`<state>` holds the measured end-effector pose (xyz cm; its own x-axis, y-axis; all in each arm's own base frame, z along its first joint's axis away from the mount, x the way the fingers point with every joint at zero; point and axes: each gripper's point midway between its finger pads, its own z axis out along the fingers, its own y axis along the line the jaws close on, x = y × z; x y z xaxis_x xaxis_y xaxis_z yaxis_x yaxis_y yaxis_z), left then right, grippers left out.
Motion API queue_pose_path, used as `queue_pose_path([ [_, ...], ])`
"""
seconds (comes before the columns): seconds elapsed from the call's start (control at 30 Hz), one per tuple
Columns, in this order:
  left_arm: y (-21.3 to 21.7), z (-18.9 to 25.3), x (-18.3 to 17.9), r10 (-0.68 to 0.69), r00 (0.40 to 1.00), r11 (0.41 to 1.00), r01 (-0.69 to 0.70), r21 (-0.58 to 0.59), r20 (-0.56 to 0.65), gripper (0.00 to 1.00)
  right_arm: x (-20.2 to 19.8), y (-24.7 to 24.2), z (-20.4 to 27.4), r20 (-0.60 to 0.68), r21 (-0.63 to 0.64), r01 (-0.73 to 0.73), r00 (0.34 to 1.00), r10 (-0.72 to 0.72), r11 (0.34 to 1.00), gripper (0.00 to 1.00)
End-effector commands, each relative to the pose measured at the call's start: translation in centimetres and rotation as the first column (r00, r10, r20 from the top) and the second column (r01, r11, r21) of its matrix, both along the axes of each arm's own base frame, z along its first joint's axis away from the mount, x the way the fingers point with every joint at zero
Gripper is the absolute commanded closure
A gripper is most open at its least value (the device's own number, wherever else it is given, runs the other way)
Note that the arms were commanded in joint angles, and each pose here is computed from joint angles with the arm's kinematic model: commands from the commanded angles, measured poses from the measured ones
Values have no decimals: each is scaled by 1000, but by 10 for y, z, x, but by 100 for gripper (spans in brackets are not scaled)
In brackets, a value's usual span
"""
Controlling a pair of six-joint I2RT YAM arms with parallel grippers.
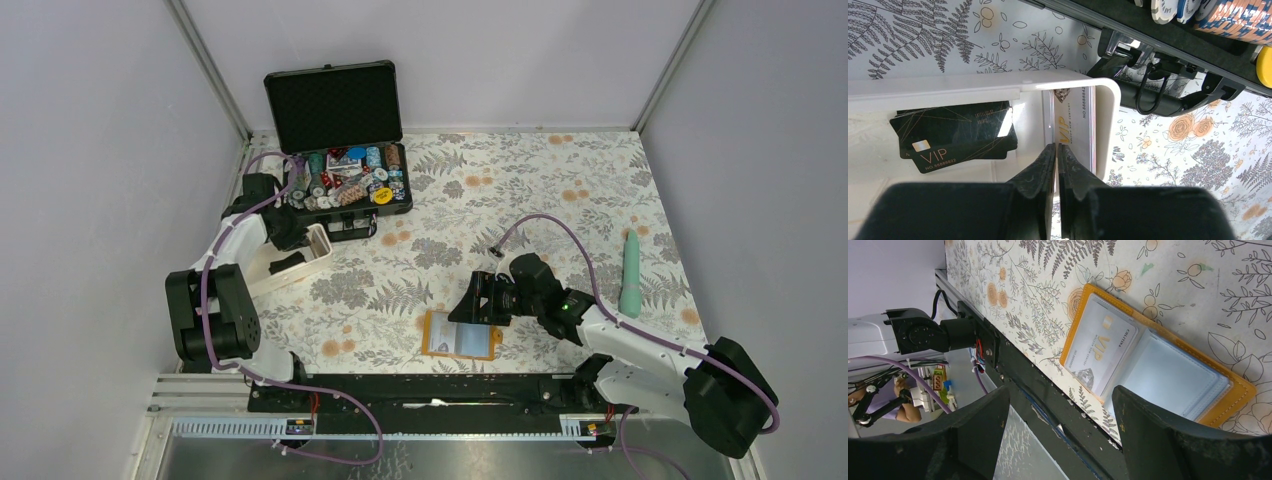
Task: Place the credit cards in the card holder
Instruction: Pick up the credit card from the storage box.
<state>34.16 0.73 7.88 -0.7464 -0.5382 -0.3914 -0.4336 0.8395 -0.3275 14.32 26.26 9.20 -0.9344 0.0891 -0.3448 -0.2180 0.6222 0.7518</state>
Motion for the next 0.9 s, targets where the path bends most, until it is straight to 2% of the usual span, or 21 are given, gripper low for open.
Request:
queue_pose_path([
  [0.0, 3, 11, 14, -11, 999, 1000, 10, 15, 51, 92, 3, 5, 12, 35, 36, -22, 999, 21, 999, 18],
  [0.6, 15, 0, 7, 25, 1000, 997, -24, 71, -14, 90, 2, 4, 12, 32, 36, -17, 999, 16, 999, 18],
  [0.73, 10, 0, 9, 10, 1000, 999, -10, 42, -5, 90, 2, 4, 12, 32, 36, -17, 999, 16, 999, 18],
  [0.87, 8, 2, 12, 4, 1000, 999, -4, 34, 13, 96, 2, 3, 11, 31, 35, -15, 999, 14, 999, 18],
])
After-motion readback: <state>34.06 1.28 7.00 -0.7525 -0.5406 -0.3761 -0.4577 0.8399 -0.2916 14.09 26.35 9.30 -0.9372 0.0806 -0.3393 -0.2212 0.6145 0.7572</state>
